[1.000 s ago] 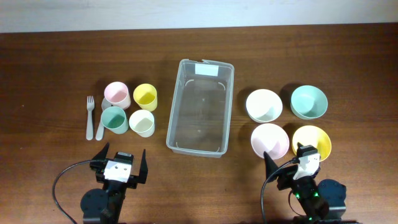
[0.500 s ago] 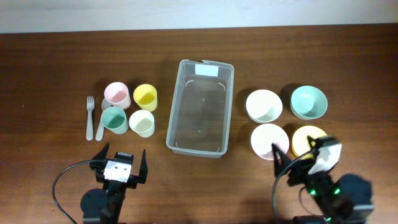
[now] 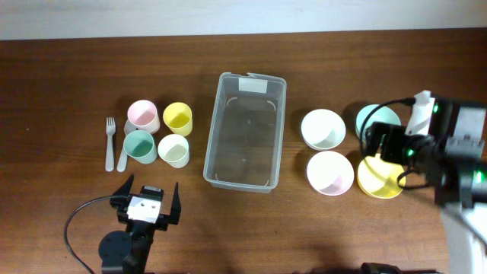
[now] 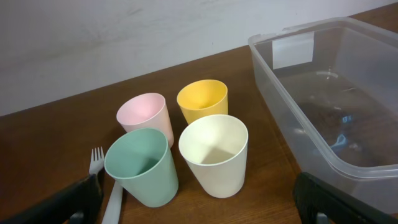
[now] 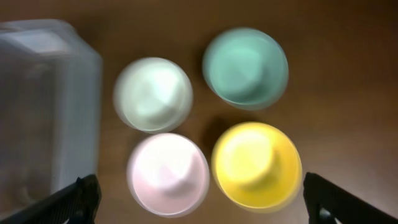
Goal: Pack container
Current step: 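Move the right gripper to the yellow bowl and grasp its rim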
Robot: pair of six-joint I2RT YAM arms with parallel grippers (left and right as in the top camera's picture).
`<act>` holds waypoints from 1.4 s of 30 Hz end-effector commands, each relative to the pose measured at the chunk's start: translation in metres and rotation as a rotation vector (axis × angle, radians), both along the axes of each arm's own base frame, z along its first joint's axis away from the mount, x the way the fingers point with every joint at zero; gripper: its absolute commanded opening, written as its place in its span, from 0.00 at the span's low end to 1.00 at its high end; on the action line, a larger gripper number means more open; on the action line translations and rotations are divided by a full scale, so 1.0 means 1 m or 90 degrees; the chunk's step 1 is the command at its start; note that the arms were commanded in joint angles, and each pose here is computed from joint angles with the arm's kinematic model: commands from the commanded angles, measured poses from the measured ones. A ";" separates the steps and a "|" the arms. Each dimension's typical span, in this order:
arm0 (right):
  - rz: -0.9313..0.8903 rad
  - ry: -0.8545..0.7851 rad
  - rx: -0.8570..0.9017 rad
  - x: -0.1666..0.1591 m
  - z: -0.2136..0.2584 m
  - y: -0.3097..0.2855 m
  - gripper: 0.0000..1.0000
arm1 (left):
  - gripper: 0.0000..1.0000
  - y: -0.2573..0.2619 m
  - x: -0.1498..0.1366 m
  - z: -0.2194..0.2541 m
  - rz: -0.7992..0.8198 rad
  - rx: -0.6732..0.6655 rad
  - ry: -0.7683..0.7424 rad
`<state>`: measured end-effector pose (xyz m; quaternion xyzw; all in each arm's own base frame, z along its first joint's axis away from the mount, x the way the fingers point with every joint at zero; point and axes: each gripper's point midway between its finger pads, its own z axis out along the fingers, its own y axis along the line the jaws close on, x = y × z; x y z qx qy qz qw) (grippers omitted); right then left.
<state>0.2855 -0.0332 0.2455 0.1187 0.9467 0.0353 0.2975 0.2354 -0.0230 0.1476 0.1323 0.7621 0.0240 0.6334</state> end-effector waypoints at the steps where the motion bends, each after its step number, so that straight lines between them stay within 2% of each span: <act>1: -0.089 0.100 0.025 -0.003 -0.033 -0.039 0.99 | 1.00 -0.003 0.000 -0.001 -0.008 -0.009 0.000; 5: -0.142 0.176 0.141 -0.003 -0.070 -0.059 0.99 | 1.00 -0.003 0.000 -0.001 -0.008 -0.009 0.000; 10: -0.210 0.248 0.222 -0.015 -0.106 -0.083 0.97 | 1.00 -0.003 0.000 -0.001 -0.008 -0.009 0.000; 17: -0.222 0.316 0.260 -0.038 -0.156 -0.072 0.95 | 1.00 -0.003 0.000 -0.001 -0.008 -0.009 0.000; 23: -0.241 0.322 0.269 -0.051 -0.200 -0.064 0.92 | 1.00 -0.003 0.000 -0.001 -0.008 -0.009 0.000; 27: -0.249 0.313 0.267 -0.055 -0.218 -0.062 0.83 | 1.00 -0.003 0.000 -0.001 -0.008 -0.009 0.000; 34: -0.259 0.302 0.251 -0.056 -0.230 -0.065 0.55 | 1.00 -0.003 0.000 -0.001 -0.008 -0.009 0.000; 36: -0.273 0.305 0.239 -0.058 -0.233 -0.069 0.52 | 1.00 -0.003 0.000 -0.001 -0.008 -0.009 0.000; 38: -0.290 0.308 0.228 -0.060 -0.235 -0.073 0.41 | 1.00 -0.003 0.000 -0.001 -0.008 -0.009 0.000; 42: -0.301 0.304 0.231 -0.059 -0.235 -0.073 0.32 | 1.00 -0.003 0.000 -0.001 -0.008 -0.009 0.000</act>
